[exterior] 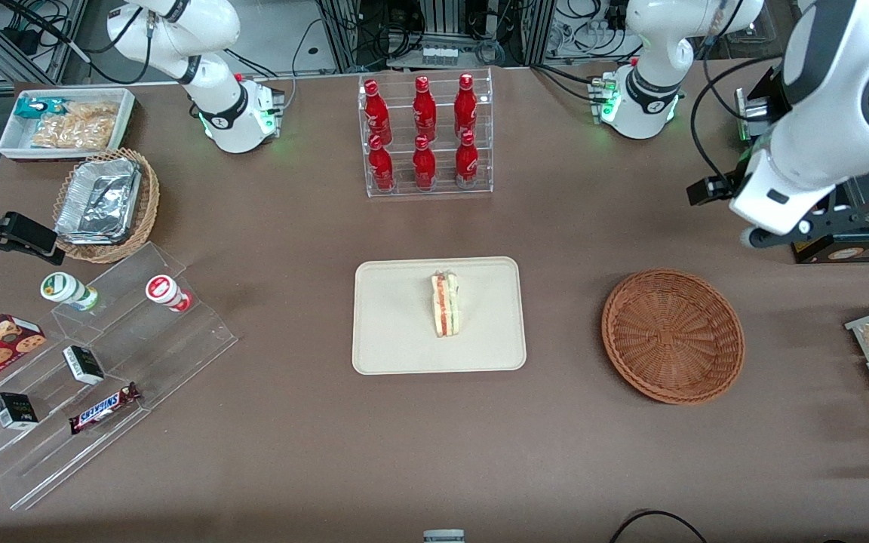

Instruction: Place sandwich from basket to tray

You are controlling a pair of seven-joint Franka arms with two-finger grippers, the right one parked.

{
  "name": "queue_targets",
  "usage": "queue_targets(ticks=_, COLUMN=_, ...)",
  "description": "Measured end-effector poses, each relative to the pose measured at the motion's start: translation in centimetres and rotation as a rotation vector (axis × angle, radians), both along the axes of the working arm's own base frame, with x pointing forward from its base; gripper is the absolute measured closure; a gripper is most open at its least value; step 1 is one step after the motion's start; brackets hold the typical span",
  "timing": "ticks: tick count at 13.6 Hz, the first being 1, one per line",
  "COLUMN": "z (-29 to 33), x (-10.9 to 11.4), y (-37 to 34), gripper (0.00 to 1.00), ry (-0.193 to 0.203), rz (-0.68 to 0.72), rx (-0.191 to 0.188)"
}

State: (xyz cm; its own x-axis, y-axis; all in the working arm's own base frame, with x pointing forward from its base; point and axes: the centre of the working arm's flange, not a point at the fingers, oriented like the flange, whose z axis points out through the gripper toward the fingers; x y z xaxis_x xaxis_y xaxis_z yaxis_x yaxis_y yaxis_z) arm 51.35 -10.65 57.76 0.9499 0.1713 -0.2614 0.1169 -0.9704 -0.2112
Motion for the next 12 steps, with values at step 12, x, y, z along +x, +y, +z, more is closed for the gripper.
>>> queue_targets(ticks=12, z=3.3, x=0.7, y=2.7, gripper=0.0, ry=-0.053, rz=-0.09, rx=-0.055)
